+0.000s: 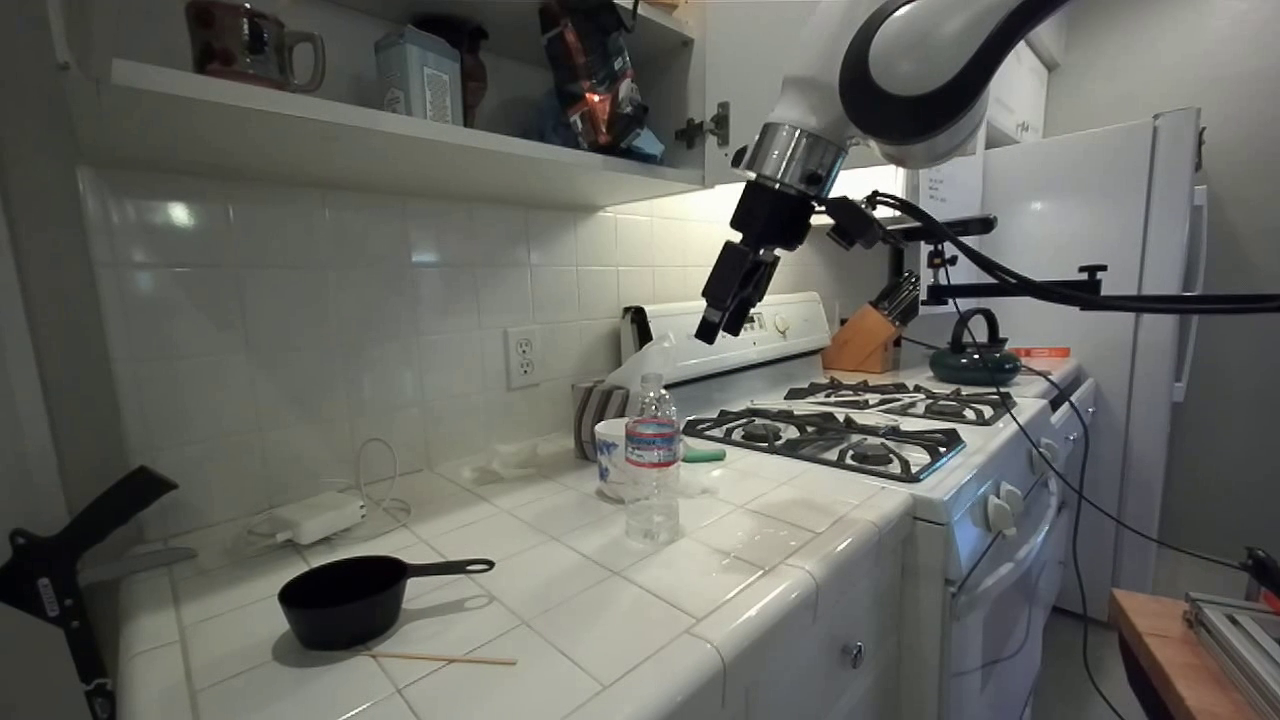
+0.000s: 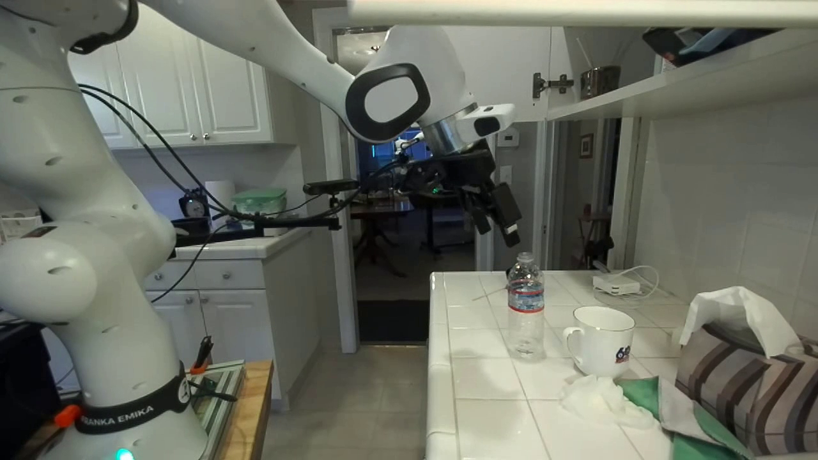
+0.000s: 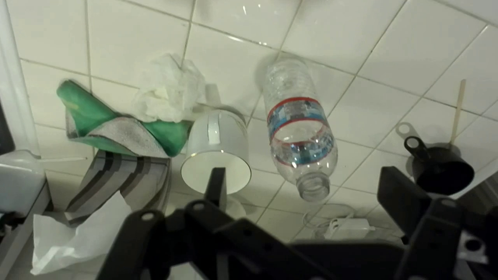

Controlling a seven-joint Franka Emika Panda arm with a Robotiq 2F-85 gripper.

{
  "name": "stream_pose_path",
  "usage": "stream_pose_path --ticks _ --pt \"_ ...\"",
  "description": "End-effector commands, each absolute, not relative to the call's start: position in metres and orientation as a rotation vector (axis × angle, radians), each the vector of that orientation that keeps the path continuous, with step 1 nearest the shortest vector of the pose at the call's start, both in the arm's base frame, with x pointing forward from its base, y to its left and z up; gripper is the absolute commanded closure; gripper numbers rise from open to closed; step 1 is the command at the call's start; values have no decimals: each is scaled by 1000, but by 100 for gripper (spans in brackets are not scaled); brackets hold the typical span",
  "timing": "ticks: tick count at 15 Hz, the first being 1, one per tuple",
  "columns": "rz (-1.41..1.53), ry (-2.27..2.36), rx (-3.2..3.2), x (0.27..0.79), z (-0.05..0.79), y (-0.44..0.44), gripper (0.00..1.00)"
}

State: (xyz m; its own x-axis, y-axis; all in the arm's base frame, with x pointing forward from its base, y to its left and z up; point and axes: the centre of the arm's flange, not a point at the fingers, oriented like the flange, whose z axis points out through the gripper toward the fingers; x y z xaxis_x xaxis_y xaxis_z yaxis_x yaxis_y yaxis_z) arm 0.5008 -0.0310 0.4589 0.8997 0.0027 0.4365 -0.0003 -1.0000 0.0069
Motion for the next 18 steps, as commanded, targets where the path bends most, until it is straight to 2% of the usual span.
stream_pose_path --ticks 1,10,18 --pt "805 31 3039 519 467 -13 0" --pt "666 84 3055 576 450 -3 0" --pt "535 116 3074 596 437 -2 1"
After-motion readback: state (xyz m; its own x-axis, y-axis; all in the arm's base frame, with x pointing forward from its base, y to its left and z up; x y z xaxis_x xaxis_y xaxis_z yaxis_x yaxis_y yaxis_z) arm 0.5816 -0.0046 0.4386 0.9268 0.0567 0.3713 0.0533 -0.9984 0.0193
